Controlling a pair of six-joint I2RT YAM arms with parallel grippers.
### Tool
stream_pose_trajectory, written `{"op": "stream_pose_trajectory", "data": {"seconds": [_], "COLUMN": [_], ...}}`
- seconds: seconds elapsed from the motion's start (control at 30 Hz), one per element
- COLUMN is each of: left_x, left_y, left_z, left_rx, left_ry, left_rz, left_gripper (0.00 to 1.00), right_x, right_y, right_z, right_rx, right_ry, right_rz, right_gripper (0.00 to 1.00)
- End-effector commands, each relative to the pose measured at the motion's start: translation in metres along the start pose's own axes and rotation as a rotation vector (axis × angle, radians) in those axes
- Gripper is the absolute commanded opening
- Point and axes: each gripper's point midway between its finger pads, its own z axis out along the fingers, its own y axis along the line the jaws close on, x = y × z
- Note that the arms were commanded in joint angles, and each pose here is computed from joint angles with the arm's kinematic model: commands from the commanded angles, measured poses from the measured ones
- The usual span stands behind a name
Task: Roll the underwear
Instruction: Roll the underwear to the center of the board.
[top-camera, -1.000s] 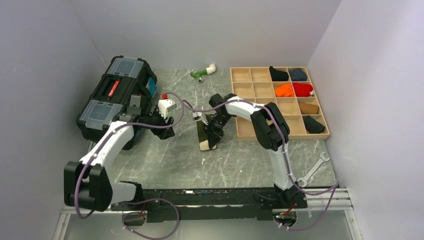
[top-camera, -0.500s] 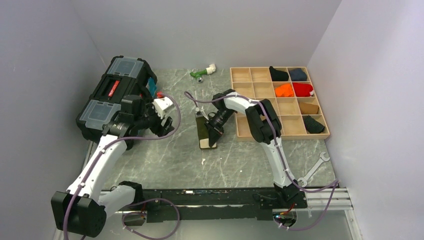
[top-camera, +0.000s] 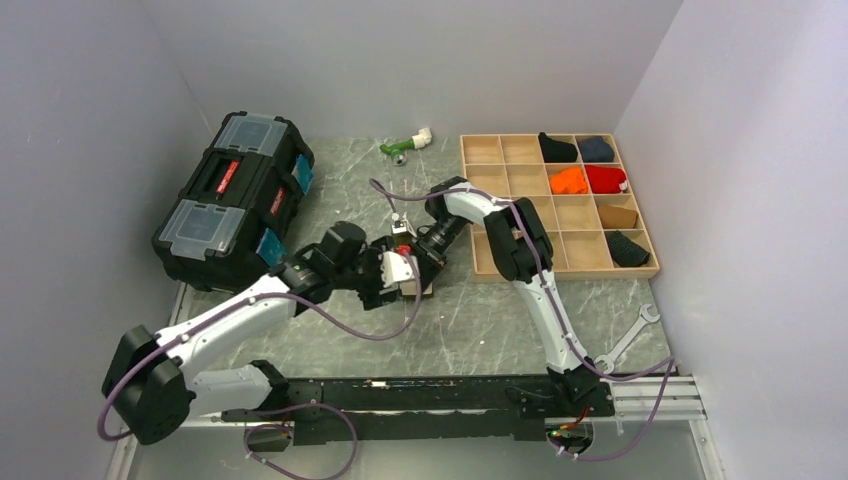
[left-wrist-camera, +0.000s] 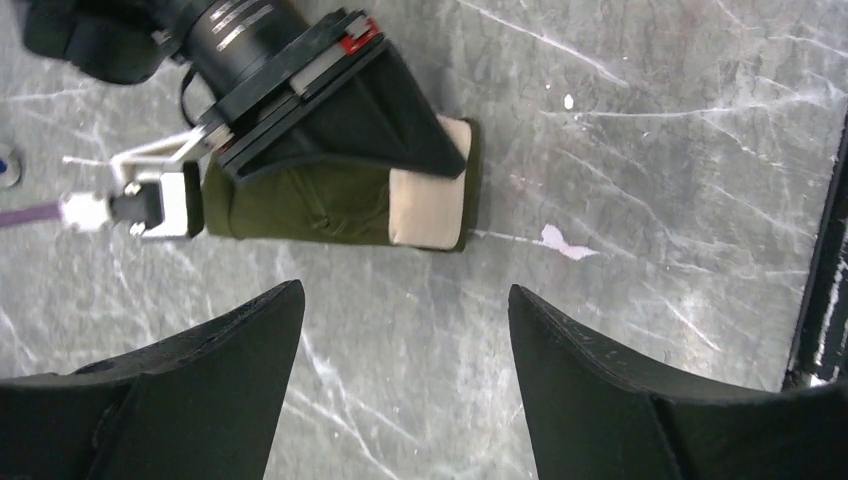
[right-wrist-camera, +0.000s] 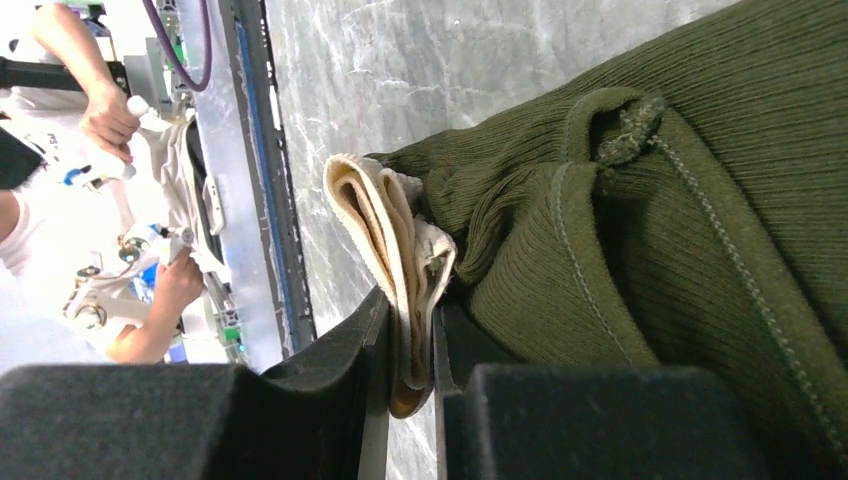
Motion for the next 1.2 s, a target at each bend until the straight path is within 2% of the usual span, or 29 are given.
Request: {"op": "stream_pose_trajectory", "data": {"seconds": [0.0,0.23,0.43,0.97,1.17], "left_x": [-0.016,-0.005,0.022,0.058,0.063], "left_y": [0.003,-0.015,-0.017,-0.019,-0.019], "left_z": [0.026,0.067,0.089,0.105,0.110], "left_rx": [-0.032,0.002,0.030,0.027,0.042], "left_ry": [-0.012,0.068,0.195,0.311,0.336], "left_rz": [0.125,0.225,0.244,0.280,0.294], "left_gripper": [0.80,0.80,0.77,0.71,0.64], "right_x": [0.005,0.003,0.004,0.006,0.006], "right_y": [-0.025,-0.026,-0.024,-0.025,-0.024], "right_z": [0.005,0.006,0.011,0.014,0.015], "right_rx": [0.059,0.078,0.078,0.075,0.075], "right_ry": [0.051,0.062,0.082,0.093,0.097], "right_rz": [-0.047,-0.038,-0.040,-0.040,-0.039], "right_gripper": [0.00,0.00,0.00,0.00,0.00]}}
